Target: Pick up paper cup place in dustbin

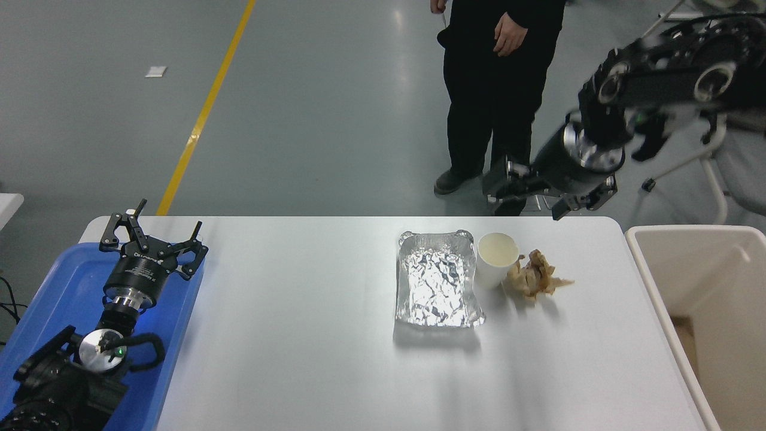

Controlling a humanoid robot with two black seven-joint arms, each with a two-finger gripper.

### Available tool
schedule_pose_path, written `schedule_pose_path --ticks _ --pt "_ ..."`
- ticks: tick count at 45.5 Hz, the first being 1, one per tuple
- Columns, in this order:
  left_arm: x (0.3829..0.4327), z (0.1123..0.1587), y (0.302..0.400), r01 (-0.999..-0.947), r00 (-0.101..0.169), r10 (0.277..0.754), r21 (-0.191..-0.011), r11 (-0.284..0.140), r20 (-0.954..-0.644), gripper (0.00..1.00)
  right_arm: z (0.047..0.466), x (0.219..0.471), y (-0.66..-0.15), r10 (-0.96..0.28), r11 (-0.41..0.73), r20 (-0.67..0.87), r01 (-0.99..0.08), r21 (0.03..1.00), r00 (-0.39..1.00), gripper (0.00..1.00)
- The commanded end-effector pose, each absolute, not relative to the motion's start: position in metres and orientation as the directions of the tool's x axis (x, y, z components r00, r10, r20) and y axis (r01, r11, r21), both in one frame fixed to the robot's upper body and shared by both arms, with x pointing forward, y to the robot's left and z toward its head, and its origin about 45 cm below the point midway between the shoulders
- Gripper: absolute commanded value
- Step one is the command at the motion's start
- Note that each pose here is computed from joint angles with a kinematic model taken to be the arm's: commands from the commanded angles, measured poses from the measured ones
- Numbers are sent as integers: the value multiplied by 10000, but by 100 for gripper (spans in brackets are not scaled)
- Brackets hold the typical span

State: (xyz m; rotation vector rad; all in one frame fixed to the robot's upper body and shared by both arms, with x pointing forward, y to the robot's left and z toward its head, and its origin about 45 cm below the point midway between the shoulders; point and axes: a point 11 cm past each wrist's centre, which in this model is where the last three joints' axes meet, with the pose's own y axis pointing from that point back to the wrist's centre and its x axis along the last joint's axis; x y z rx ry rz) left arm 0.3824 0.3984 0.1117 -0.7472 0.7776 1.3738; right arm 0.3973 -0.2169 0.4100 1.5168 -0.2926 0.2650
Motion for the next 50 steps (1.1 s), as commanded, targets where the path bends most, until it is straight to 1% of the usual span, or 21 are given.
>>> schedule_pose_path --ticks 1,2,3,17,25,28,32,40,46,50 --pt "3829 1123 3982 -9982 417 5506 -113 586 -8337 99 4426 3879 -2174 303 1021 3969 -3979 9117 9174 100" --pt "3824 1117 3983 -9983 403 5506 -98 582 -8338 99 4406 3880 -2177 310 1053 3937 -3947 9128 9187 100" --pt "3829 1123 3982 -9982 417 5506 -113 586 -8337 99 4388 3882 -2178 310 1064 3921 -3931 9133 9194 100" --pt "3829 1122 3980 -9982 418 5512 -106 597 -8333 99 4218 3910 -2263 166 1204 3744 -3736 9198 9271 100" --pt "3834 1126 3976 -9981 434 5517 -114 613 -8329 99 4026 3998 -2367 -126 1310 4121 -4070 9040 9111 100" --pt "3834 1126 3976 -9981 434 5517 -114 613 -8329 99 3831 4062 -2430 -302 1391 4385 -4307 8917 8982 100" --pt "3836 1128 3971 -9979 449 5520 -118 634 -8327 99 3467 4146 -2542 -593 1593 4745 -4610 8730 8782 98" --pt "3836 1125 3967 -9978 450 5525 -103 658 -8323 99 2807 4209 -2745 -1065 1958 5564 -5312 8243 8241 97" --pt "3836 1125 3967 -9978 450 5525 -103 658 -8323 99 2465 4224 -2819 -1163 2144 5535 -5233 8248 8247 96" --pt "3836 1125 3967 -9978 450 5525 -103 658 -8323 99 2274 4217 -2880 -1446 2188 5480 -5135 8297 8239 93"
